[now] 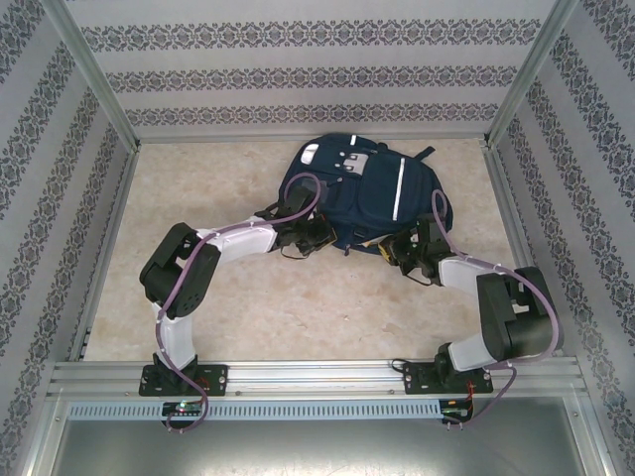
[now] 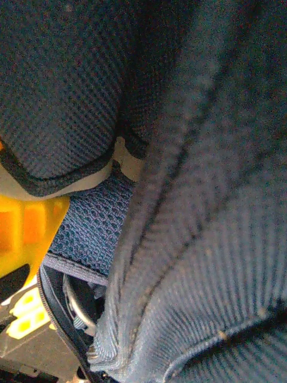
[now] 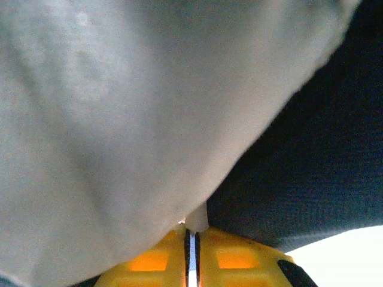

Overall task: Pack the student bag
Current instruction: Rotate the student bag at the top-center of the table.

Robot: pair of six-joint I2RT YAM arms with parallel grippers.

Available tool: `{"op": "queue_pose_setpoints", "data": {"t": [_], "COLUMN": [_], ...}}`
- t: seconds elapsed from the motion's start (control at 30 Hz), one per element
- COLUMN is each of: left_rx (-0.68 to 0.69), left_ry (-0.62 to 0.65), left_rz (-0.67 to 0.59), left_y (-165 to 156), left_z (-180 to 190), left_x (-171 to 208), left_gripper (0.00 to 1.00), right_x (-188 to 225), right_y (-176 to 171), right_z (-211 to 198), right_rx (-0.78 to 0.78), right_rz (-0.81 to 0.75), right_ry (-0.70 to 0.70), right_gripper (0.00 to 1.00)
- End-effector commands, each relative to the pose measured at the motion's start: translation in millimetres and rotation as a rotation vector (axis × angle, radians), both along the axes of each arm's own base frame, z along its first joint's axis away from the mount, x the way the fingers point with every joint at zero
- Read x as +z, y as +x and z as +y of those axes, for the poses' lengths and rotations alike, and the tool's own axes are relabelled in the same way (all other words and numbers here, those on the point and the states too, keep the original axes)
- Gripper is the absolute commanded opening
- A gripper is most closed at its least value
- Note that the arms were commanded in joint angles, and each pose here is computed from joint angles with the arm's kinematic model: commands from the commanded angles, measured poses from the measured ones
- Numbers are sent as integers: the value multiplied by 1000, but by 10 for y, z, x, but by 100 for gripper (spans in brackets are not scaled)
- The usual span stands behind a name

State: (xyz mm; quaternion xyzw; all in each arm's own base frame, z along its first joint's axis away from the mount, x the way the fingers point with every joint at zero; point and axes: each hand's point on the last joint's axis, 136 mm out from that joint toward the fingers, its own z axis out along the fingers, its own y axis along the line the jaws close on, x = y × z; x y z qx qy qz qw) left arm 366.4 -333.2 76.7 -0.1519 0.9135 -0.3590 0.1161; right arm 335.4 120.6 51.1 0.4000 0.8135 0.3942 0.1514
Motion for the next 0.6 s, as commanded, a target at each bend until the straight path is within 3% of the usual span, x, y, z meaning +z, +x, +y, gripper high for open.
{"op": "queue_pose_setpoints", "data": {"t": [0.0, 0.27, 0.57], "left_rx": [-110, -129, -107], "left_ry": [-59, -43, -57], "left_rz": [-18, -6, 7], "left_y": [-181, -252, -154], "left_z": [-278, -306, -373], "left_x": [170, 128, 144], "left_gripper": [0, 0, 0], "right_x": [274, 182, 250], "right_y": [382, 405, -240], "right_z": [-77, -6, 128], "right_rx": [-21, 28, 209], "right_rz": [-133, -61, -126], "right_ry": [-18, 29, -251], "right_gripper": [14, 26, 28]}}
